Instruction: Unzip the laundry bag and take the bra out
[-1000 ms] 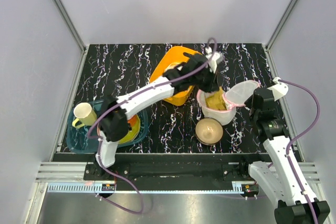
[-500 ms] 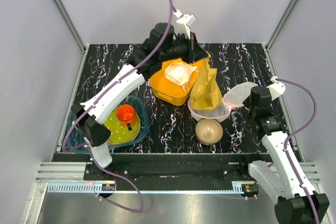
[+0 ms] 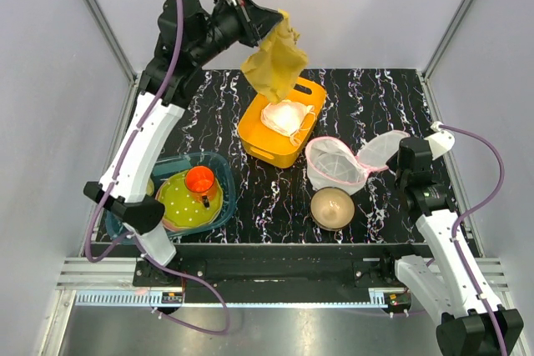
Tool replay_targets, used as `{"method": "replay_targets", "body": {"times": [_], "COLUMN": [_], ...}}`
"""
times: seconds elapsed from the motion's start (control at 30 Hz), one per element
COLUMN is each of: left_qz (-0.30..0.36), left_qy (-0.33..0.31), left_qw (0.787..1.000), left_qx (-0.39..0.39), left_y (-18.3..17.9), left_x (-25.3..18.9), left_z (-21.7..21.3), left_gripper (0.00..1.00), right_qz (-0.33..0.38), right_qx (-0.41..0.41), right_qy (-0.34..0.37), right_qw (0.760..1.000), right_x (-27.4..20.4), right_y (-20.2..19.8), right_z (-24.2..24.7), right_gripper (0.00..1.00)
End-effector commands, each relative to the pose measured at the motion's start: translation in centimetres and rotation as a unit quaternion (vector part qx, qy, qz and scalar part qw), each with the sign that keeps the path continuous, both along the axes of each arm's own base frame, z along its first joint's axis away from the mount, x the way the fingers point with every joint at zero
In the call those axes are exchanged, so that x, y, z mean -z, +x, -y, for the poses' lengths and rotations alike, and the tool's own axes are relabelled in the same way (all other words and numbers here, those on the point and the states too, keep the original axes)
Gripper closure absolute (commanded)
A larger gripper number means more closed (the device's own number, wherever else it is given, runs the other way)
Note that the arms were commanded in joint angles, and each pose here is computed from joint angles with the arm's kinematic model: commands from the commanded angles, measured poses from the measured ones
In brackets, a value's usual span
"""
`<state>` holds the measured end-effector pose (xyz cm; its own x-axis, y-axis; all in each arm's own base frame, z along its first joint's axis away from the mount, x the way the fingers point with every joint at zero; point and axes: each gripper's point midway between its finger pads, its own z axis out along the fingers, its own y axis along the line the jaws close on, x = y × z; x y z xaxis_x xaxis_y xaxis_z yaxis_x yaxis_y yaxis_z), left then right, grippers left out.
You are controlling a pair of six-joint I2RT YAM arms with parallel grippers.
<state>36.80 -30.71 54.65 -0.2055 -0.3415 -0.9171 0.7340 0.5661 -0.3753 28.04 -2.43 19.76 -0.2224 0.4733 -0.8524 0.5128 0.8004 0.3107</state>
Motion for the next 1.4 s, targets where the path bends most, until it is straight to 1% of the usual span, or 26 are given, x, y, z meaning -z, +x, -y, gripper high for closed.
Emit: {"method": "replay_targets", "body": {"times": [0.0, 0.17, 0.3, 0.33, 0.43, 0.47, 0.57, 0.6, 0.63, 0.7, 0.73, 0.77, 0.83, 0.87, 0.9, 0.97, 1.0, 1.07, 1.1, 1.13, 1.2, 1.23, 1.27, 1.3, 1.33, 1.37], "left_qz": [-0.025, -0.086, -0.12, -0.144, -0.187, -0.215, -0.244, -0.265, -0.283, -0.291, -0.287, -0.273, -0.257, -0.231, -0.226, -0.209, -0.198, -0.2, -0.194, -0.196, -0.207, -0.206, -0.211, -0.214, -0.211, -0.219], "left_qy": [0.001, 0.018, 0.034, 0.046, 0.077, 0.092, 0.108, 0.12, 0.124, 0.121, 0.118, 0.111, 0.108, 0.103, 0.106, 0.111, 0.11, 0.119, 0.117, 0.118, 0.128, 0.129, 0.135, 0.14, 0.142, 0.148], "left_qw": [1.0, 0.996, 0.992, 0.988, 0.979, 0.971, 0.961, 0.955, 0.95, 0.949, 0.951, 0.955, 0.96, 0.967, 0.968, 0.971, 0.973, 0.972, 0.973, 0.972, 0.968, 0.969, 0.967, 0.965, 0.966, 0.963], "left_qx": [-0.005, 0.017, -0.005, -0.015, -0.038, -0.048, -0.068, -0.065, -0.045, -0.025, -0.014, -0.012, -0.019, -0.023, -0.035, -0.039, -0.043, -0.044, -0.046, -0.05, -0.052, -0.051, -0.05, -0.052, -0.053, -0.054], "left_y": [3.8, 6.4, 8.1, 8.9, 9.8, 10.0, 11.0, 10.8, 10.6, 9.8, 9.3, 8.6, 7.7, 6.7, 6.4, 5.3, 4.2, 3.1, 2.4, 2.2, 1.7, 1.3, 1.0, 0.7, 0.4, 0.1], "left_x": [2.0, 6.7, 11.3, 13.9, 19.1, 22.3, 26.5, 27.7, 28.7, 27.6, 27.0, 25.2, 23.5, 21.0, 20.9, 19.8, 18.6, 19.3, 18.7, 19.0, 20.3, 20.2, 20.8, 21.2, 21.1, 22.0], "left_z": [0.4, 0.6, 0.4, 0.4, -0.1, -0.4, -1.0, -1.1, -0.6, -0.2, -0.1, -0.3, -1.0, -1.7, -2.2, -2.7, -3.1, -3.4, -3.8, -4.1, -4.4, -4.6, -4.8, -5.0, -5.3, -5.4], "left_gripper": [1.0, 1.0, 1.0, 1.0, 1.0, 1.0, 1.0, 0.74, 0.62, 0.42, 0.25, 0.1, 0.02, 0.02, 0.01, 0.01, 0.01, 0.01, 0.01, 0.01, 0.01, 0.01, 0.01, 0.01, 0.01, 0.01], "right_qz": [0.026, 0.025, 0.023, 0.025, 0.026, 0.027, 0.026, 0.028, 0.029, 0.035, 0.038, 0.042, 0.056, 0.061, 0.078, 0.08, 0.099, 0.096, 0.118, 0.106, 0.106, 0.09, 0.085, 0.08, 0.078, 0.083], "right_qx": [0.001, -0.005, -0.007, -0.008, -0.008, -0.008, -0.008, -0.007, -0.008, -0.005, -0.005, -0.002, 0.003, 0.009, 0.012, 0.023, 0.025, 0.042, 0.05, 0.059, 0.094, 0.105, 0.132, 0.139, 0.121, 0.122], "right_qy": [0.013, 0.014, 0.017, 0.016, 0.011, 0.01, 0.008, 0.008, 0.009, 0.008, 0.007, 0.003, -0.002, -0.01, -0.011, -0.024, -0.025, -0.042, -0.046, -0.057, -0.072, -0.076, -0.075, -0.071, -0.058, -0.053], "right_qw": [1.0, 1.0, 1.0, 1.0, 1.0, 1.0, 1.0, 1.0, 0.999, 0.999, 0.999, 0.999, 0.998, 0.998, 0.997, 0.996, 0.994, 0.994, 0.991, 0.991, 0.987, 0.987, 0.985, 0.985, 0.988, 0.988], "right_x": [-1.2, -1.0, -0.7, -0.9, -1.1, -1.3, -1.3, -1.5, -1.7, -2.3, -2.6, -3.0, -4.5, -5.1, -6.5, -7.3, -8.8, -9.3, -10.9, -10.4, -11.2, -10.4, -10.2, -9.9, -9.7, -10.8], "right_y": [0.6, 0.4, 0.3, 0.3, 0.0, -0.1, -0.3, -0.3, -0.2, -0.1, -0.1, 0.0, 0.3, 0.4, 0.7, 1.5, 2.2, 3.4, 4.2, 5.1, 5.8, 6.4, 6.4, 6.8, 7.3, 7.6], "right_z": [-0.2, -0.3, -0.4, -0.4, -0.3, -0.2, -0.2, -0.1, -0.1, -0.1, 0.0, 0.1, 0.4, 0.7, 0.8, 1.3, 1.3, 2.1, 2.4, 2.9, 5.1, 5.9, 8.0, 8.8, 8.7, 9.2], "right_gripper": [1.0, 1.0, 1.0, 1.0, 1.0, 1.0, 1.0, 1.0, 1.0, 1.0, 1.0, 1.0, 1.0, 1.0, 1.0, 1.0, 1.0, 1.0, 1.0, 1.0, 1.0, 1.0, 1.0, 0.9, 0.7, 0.42]}}
